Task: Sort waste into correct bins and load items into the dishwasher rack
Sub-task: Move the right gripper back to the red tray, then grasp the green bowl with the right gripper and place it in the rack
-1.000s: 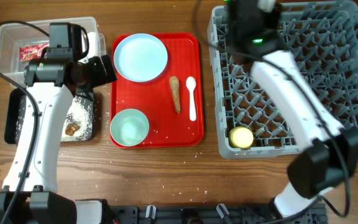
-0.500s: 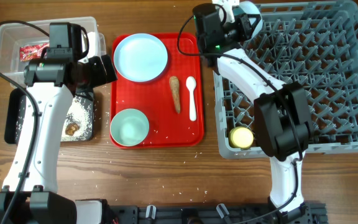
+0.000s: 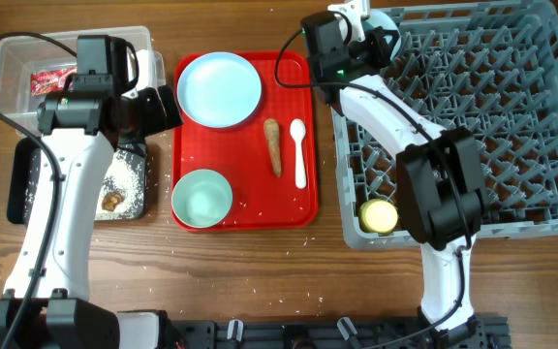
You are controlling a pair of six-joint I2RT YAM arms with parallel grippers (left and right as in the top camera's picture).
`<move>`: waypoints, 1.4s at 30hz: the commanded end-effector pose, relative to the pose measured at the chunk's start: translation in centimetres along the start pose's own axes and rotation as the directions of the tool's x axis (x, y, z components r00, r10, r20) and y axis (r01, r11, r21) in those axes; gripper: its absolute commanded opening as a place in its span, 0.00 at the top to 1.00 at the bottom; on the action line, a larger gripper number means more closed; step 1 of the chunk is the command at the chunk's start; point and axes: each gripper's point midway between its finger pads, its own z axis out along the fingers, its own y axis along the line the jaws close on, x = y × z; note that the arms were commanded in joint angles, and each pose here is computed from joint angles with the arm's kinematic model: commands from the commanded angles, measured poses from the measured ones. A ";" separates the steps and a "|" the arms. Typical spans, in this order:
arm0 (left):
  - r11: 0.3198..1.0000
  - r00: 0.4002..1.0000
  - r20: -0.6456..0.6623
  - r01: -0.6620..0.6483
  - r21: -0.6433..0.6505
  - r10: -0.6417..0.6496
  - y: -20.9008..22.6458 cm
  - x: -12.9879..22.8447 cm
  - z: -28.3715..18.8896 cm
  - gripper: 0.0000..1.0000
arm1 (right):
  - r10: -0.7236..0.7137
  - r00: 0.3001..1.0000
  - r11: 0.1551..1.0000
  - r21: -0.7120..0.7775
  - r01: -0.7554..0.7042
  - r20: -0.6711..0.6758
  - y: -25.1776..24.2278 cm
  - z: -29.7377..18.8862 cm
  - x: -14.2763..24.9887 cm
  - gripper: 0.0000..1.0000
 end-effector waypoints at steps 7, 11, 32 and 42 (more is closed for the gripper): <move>1.000 1.000 0.031 -0.005 -0.003 0.005 0.1 -0.7 -0.8 0.00 | -0.055 0.994 0.990 -0.125 0.067 0.094 4.6 -5.0 -1.3 0.68; 1.000 1.000 0.031 -0.005 -0.003 0.005 0.1 -0.7 -0.8 0.00 | -0.068 0.991 0.987 -0.139 0.084 0.116 5.3 -6.4 -1.5 0.42; 1.000 1.000 0.030 -0.005 -0.003 0.005 0.1 -0.7 -0.8 0.00 | 0.029 0.991 0.065 -0.989 -0.133 -0.132 10.0 -25.1 0.7 0.13; 1.000 1.000 0.031 -0.005 -0.003 0.005 0.1 -0.7 -0.8 0.00 | -0.240 0.924 -0.135 -0.932 -0.335 -0.298 15.5 -35.9 9.9 0.53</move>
